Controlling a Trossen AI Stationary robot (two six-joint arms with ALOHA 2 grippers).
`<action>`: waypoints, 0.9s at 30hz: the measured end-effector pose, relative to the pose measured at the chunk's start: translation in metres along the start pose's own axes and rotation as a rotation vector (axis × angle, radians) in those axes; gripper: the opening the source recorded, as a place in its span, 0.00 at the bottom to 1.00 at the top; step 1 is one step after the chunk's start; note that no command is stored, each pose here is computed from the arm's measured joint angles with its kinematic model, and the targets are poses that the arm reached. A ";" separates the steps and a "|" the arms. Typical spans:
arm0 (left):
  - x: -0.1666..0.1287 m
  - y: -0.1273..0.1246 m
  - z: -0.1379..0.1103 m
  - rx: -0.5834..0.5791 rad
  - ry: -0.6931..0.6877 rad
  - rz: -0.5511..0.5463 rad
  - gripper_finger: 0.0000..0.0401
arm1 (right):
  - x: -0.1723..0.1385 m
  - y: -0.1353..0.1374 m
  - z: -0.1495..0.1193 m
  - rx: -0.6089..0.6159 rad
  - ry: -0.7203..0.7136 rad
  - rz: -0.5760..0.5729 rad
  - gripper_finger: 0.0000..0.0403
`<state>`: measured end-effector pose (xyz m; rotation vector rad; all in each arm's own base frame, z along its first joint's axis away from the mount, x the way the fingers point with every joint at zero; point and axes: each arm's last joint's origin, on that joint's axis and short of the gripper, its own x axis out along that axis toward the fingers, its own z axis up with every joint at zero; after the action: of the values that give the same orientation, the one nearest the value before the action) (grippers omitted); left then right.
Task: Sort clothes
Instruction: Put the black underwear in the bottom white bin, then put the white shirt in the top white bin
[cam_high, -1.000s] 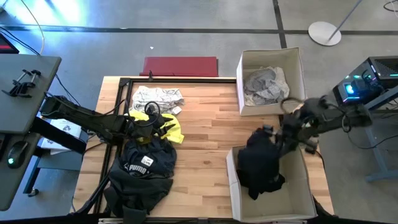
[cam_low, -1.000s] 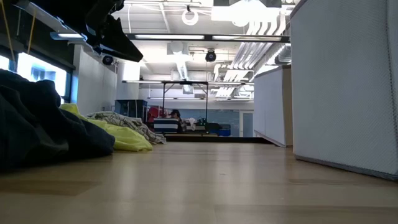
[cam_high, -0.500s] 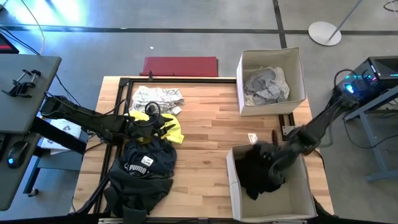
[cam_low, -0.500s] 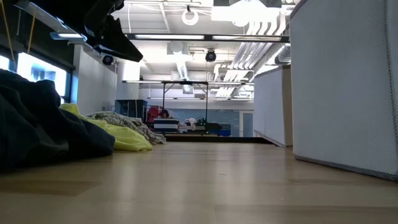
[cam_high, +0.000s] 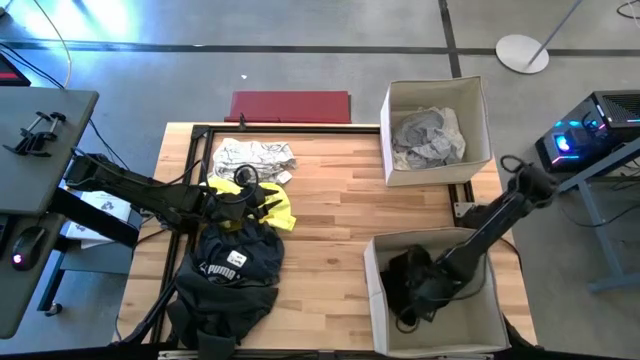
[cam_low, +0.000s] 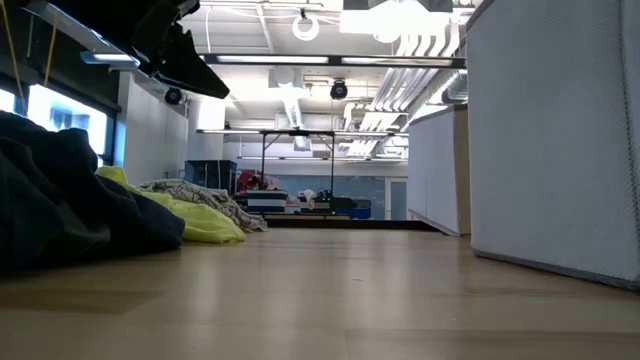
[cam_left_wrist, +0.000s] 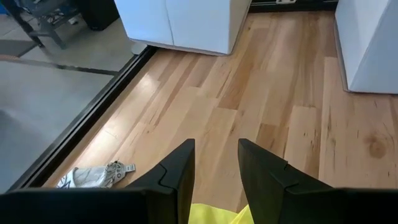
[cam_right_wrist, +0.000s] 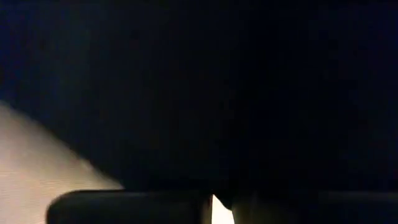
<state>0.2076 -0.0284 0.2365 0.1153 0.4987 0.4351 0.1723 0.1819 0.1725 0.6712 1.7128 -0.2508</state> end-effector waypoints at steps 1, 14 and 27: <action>0.000 0.000 0.000 0.002 0.000 0.000 0.28 | 0.002 0.000 0.001 0.013 0.044 -0.004 0.08; 0.000 0.000 0.005 0.041 -0.043 -0.003 0.28 | -0.063 -0.008 -0.020 0.172 0.010 0.346 0.41; -0.001 -0.001 0.009 0.021 -0.085 -0.009 0.28 | -0.180 0.002 -0.053 -0.301 -0.933 0.549 0.43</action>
<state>0.2122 -0.0298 0.2448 0.1513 0.4207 0.4140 0.1503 0.1568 0.3568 0.6280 0.6202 0.0858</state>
